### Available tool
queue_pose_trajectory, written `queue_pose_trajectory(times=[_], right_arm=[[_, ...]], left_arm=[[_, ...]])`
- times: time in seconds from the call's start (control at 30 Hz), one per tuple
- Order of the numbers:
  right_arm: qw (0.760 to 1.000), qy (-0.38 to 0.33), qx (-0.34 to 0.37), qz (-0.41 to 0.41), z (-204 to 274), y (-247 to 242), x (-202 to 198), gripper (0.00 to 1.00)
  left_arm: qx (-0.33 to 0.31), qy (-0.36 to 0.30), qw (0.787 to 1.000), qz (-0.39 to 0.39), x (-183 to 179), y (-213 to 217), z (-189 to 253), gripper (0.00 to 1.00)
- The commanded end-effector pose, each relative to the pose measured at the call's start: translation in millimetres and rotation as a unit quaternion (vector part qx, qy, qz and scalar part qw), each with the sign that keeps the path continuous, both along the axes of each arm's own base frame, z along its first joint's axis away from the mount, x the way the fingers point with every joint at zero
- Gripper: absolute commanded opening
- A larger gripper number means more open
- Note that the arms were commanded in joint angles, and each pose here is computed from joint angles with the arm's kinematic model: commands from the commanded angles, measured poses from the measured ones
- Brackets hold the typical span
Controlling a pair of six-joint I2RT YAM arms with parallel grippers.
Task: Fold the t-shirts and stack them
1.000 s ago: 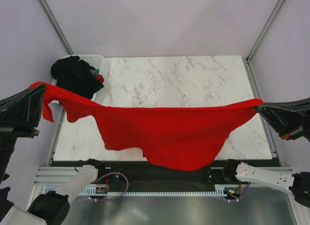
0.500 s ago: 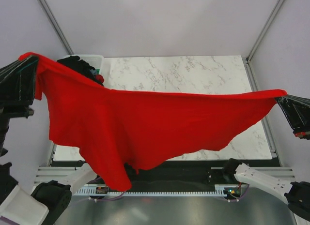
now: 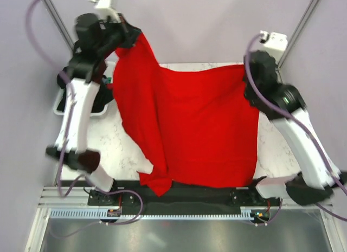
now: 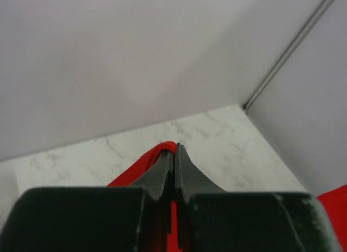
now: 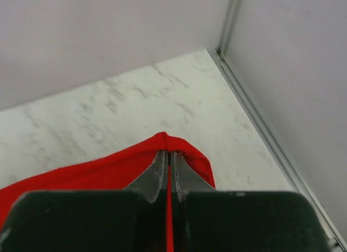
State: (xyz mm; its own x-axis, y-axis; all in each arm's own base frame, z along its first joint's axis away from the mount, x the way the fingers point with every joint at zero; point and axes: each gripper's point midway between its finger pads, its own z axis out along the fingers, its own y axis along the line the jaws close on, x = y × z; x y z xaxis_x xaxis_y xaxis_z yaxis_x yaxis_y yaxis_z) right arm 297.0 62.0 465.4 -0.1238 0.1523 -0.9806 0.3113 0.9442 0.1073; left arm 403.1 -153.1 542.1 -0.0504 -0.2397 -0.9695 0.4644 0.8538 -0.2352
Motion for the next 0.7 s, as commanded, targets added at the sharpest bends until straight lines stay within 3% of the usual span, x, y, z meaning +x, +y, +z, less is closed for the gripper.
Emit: queue_pose_trajectory(times=[0.0,0.03,0.07,0.1,0.13,0.17,0.2,0.23,0.27,0.33,0.43,0.47,0.53,0.57,0.63,0.67], right_arm=[[0.996,0.082,-0.009,-0.047,-73.2,-37.1,81.0,0.0],[0.989,0.133,-0.015,-0.054,-118.0,-42.6,117.0,0.0],[0.983,0.163,-0.008,-0.082,-143.7,-70.9,136.9,0.0],[0.981,0.185,0.011,-0.058,-153.3,-67.9,154.7,0.0],[0.968,0.244,0.011,-0.057,-201.2,-70.2,179.7,0.29],[0.963,0.265,0.016,-0.053,-212.4,-73.1,188.6,0.62],[0.96,0.276,0.013,-0.052,-208.0,-72.7,191.0,0.86],[0.955,0.292,0.008,-0.047,-219.4,-70.7,193.8,0.98],[0.956,0.292,0.008,-0.042,-218.4,-68.1,191.3,0.98],[0.961,0.274,0.017,-0.033,-212.7,-64.7,176.7,0.98],[0.964,0.26,0.049,0.005,-217.8,-51.4,150.8,0.98],[0.963,0.26,0.063,0.016,-222.4,-46.1,144.2,0.98],[0.957,0.274,0.082,0.04,-244.9,-37.1,125.5,0.98],[0.951,0.286,0.099,0.062,-255.4,-26.7,118.7,0.98],[0.938,0.315,0.125,0.078,-288.6,-16.5,102.4,0.98],[0.93,0.325,0.14,0.096,-299.3,-8.1,97.6,0.98]], left_arm=[[0.009,0.152,0.988,-0.001,81.2,-0.8,-113.6,0.05],[0.016,0.225,0.974,0.003,123.6,0.3,-182.9,0.07],[0.012,0.261,0.965,0.002,130.7,0.6,-196.7,0.17],[0.008,0.29,0.957,-0.007,139.8,-1.7,-216.3,0.25],[0.008,0.362,0.932,-0.025,155.7,-8.4,-280.6,0.33],[0.01,0.376,0.926,-0.026,151.1,-8.9,-279.1,0.49],[0.015,0.395,0.918,-0.023,150.2,-9.2,-294.7,0.58],[0.027,0.389,0.921,-0.003,146.3,-4.5,-289.0,0.72],[0.046,0.413,0.909,0.015,137.5,1.6,-310.5,1.0],[0.059,0.4,0.913,0.056,134.0,15.4,-309.0,1.0],[0.073,0.388,0.915,0.086,104.5,25.3,-294.7,1.0],[0.084,0.409,0.904,0.089,90.6,26.4,-312.5,1.0],[0.092,0.391,0.911,0.09,71.0,20.0,-300.0,1.0],[0.099,0.421,0.897,0.089,55.0,18.5,-328.5,1.0],[0.092,0.408,0.905,0.078,40.2,5.8,-329.5,1.0],[0.09,0.437,0.892,0.077,24.0,3.1,-358.9,0.99]])
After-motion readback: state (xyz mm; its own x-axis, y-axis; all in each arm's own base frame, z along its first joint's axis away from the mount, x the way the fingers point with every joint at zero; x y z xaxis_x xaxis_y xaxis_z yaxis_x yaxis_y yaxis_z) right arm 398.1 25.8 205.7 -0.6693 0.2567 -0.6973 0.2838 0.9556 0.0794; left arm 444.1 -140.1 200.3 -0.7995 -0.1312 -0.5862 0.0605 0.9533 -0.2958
